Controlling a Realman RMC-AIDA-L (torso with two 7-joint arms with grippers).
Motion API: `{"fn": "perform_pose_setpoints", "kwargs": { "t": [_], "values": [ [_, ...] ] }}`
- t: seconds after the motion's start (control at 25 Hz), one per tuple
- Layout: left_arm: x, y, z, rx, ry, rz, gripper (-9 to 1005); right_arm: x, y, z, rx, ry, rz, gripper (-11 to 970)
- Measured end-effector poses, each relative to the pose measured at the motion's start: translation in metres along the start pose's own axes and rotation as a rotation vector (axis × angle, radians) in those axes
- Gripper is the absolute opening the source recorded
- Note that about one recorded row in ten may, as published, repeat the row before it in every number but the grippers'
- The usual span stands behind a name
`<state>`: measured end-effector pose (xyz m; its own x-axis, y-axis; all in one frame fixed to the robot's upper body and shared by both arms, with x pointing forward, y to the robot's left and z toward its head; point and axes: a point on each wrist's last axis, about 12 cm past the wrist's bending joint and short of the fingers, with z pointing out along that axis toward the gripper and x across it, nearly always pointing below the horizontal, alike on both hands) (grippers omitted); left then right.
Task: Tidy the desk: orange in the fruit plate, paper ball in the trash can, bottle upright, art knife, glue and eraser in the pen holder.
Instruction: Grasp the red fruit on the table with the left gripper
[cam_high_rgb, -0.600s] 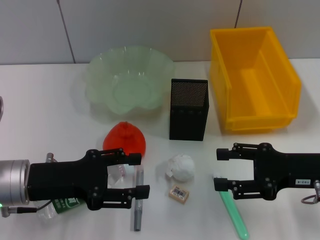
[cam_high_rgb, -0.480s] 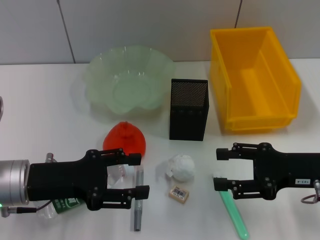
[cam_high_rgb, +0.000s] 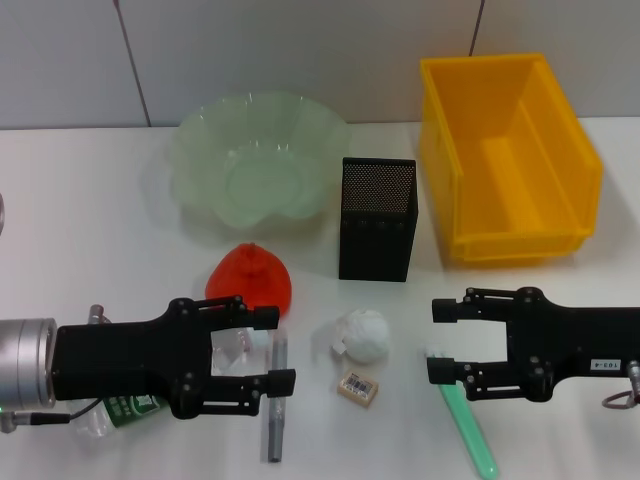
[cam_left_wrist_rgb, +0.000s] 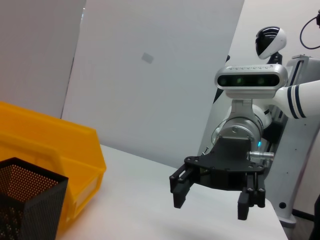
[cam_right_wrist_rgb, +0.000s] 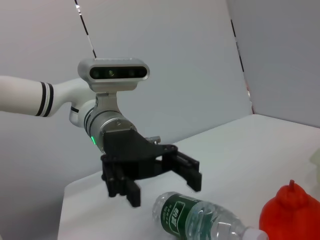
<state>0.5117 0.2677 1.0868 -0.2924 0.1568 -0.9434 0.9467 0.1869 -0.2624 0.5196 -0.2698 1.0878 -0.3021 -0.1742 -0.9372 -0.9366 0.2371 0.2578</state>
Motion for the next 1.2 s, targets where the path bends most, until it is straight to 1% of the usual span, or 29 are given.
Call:
{"fn": "perform_pose_setpoints", "kwargs": {
  "t": [0.08, 0.12, 0.16, 0.28, 0.32, 0.36, 0.4, 0.48, 0.52, 0.6, 0.72, 0.88, 0.92, 1.04, 1.2],
  "values": [
    [-0.001, 0.002, -0.001, -0.029, -0.021, 0.000, 757, 0.001, 0.000, 0.000, 0.004, 0.000, 0.003, 767],
    [-0.003, 0.006, -0.002, -0.070, -0.049, 0.007, 754, 0.002, 0.000, -0.001, 0.008, -0.002, 0.005, 767],
    [-0.004, 0.008, -0.002, -0.082, -0.055, 0.010, 751, 0.002, 0.000, -0.001, 0.008, -0.002, 0.005, 767],
    [-0.009, 0.019, -0.001, -0.179, -0.084, 0.040, 742, 0.003, 0.000, -0.001, 0.012, -0.002, 0.007, 767],
    [-0.010, 0.028, 0.001, -0.241, -0.077, 0.052, 739, 0.003, 0.000, -0.001, 0.014, 0.003, 0.008, 767],
    [-0.010, 0.028, 0.001, -0.241, -0.077, 0.052, 735, 0.003, 0.000, -0.001, 0.014, 0.003, 0.008, 767],
    [-0.010, 0.035, 0.003, -0.289, -0.061, 0.058, 732, 0.003, 0.000, -0.001, 0.013, 0.004, 0.009, 767],
    [-0.010, 0.044, 0.007, -0.345, -0.031, 0.069, 726, 0.004, 0.000, 0.000, 0.013, 0.005, 0.012, 767],
    [-0.008, 0.051, 0.013, -0.386, 0.014, 0.097, 723, 0.004, 0.001, 0.000, 0.013, 0.005, 0.015, 767],
    [-0.008, 0.053, 0.015, -0.392, 0.032, 0.109, 717, 0.004, 0.001, 0.000, 0.013, 0.005, 0.016, 767],
    [-0.004, 0.058, 0.024, -0.403, 0.108, 0.135, 708, 0.004, 0.001, -0.001, 0.015, 0.003, 0.018, 766],
    [-0.002, 0.059, 0.025, -0.410, 0.124, 0.139, 696, 0.004, 0.001, -0.001, 0.017, 0.001, 0.018, 766],
    [0.001, 0.062, 0.025, -0.444, 0.159, 0.137, 693, 0.004, 0.001, -0.001, 0.017, 0.001, 0.018, 766],
    [0.005, 0.066, 0.025, -0.477, 0.183, 0.129, 683, 0.004, 0.000, -0.001, 0.018, 0.000, 0.018, 766],
    [0.008, 0.067, 0.027, -0.491, 0.193, 0.117, 671, 0.004, 0.000, -0.001, 0.019, -0.001, 0.018, 766]
  ]
}}
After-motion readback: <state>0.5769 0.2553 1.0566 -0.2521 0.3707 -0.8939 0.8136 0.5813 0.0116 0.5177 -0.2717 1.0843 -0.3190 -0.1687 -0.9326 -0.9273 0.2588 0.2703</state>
